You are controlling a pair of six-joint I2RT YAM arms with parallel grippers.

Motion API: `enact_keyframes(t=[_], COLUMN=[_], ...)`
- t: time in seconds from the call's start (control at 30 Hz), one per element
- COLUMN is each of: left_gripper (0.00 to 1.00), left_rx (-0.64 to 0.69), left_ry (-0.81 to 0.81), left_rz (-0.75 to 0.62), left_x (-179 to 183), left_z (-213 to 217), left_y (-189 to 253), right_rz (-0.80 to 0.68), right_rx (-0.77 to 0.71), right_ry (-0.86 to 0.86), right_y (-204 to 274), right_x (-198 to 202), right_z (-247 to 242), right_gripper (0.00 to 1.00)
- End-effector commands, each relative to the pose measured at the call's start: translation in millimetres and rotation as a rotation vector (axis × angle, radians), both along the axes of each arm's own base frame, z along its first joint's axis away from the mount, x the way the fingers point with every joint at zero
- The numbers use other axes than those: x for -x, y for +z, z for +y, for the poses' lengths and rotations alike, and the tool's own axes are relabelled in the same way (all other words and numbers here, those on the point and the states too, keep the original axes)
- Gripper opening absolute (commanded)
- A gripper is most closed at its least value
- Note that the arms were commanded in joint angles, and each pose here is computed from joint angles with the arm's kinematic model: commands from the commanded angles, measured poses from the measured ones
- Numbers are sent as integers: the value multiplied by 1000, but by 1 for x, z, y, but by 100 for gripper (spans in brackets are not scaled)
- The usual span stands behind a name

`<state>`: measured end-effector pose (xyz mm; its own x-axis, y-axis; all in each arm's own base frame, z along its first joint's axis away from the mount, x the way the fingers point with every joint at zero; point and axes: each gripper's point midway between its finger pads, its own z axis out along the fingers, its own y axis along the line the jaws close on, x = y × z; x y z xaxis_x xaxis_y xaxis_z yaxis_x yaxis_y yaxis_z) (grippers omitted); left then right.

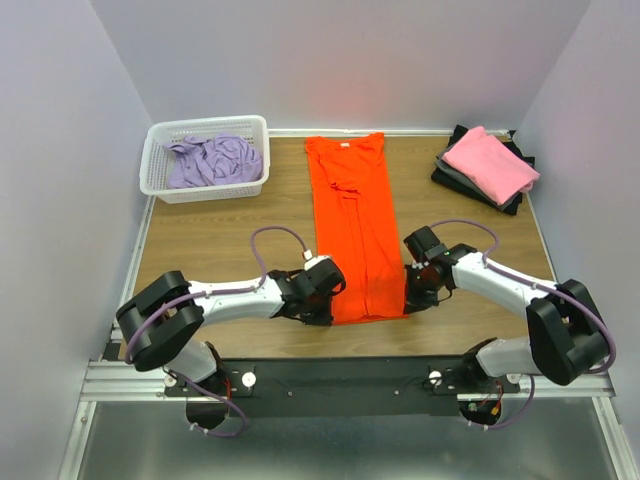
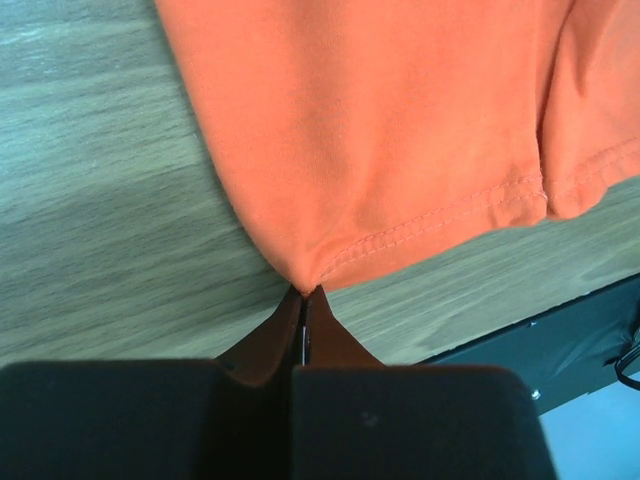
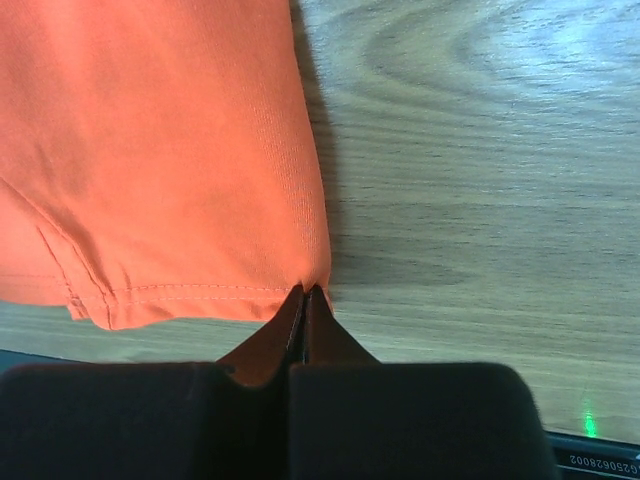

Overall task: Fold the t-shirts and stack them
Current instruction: Fold the tshirt

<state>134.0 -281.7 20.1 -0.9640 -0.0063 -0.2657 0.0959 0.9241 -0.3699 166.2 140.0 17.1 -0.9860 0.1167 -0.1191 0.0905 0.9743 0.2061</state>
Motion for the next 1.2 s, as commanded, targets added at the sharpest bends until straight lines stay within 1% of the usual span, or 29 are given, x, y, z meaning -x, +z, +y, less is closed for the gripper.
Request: enact_keyframes(t=[0.0, 0.17, 0.27, 0.37, 0.43, 0.53, 0.7, 0.77, 0.97, 1.13, 1.17], left_gripper=[0, 0, 0, 0, 0, 0, 0, 0, 0, 0, 0], left_rx=[-10, 19, 6, 7, -6, -17, -3, 12, 8, -34, -40], left_ry=[-8, -21, 8, 26, 24, 32, 80, 76, 63, 55, 70], left_rz=[-33, -35, -61, -110, -116, -135, -195, -222, -253, -268, -274], left_x=[1, 7, 0, -13, -19, -29, -59, -70, -100, -125, -136], left_z=[3, -4, -5, -7, -6, -4, -2, -4, -5, 1, 4], left_y=[6, 20, 34, 48, 46, 48, 64, 71, 74, 72, 74], right_rz=[5, 12, 4, -48, -95, -128, -185, -210, -259, -300, -306], right_rx=[-15, -12, -21, -56, -69, -64, -26, 16, 47, 80, 92], right_ry=[5, 5, -2, -33, -50, -82, -110, -129, -167, -199, -212], right_y=[7, 16, 24, 40, 53, 62, 70, 69, 69, 73, 73], right_x=[4, 8, 9, -3, -16, -29, -55, -66, -91, -124, -130], right_z=[0, -3, -2, 6, 10, 12, 13, 9, 10, 12, 9], right_gripper=[2, 1, 1, 2, 2, 1, 2, 2, 2, 1, 1])
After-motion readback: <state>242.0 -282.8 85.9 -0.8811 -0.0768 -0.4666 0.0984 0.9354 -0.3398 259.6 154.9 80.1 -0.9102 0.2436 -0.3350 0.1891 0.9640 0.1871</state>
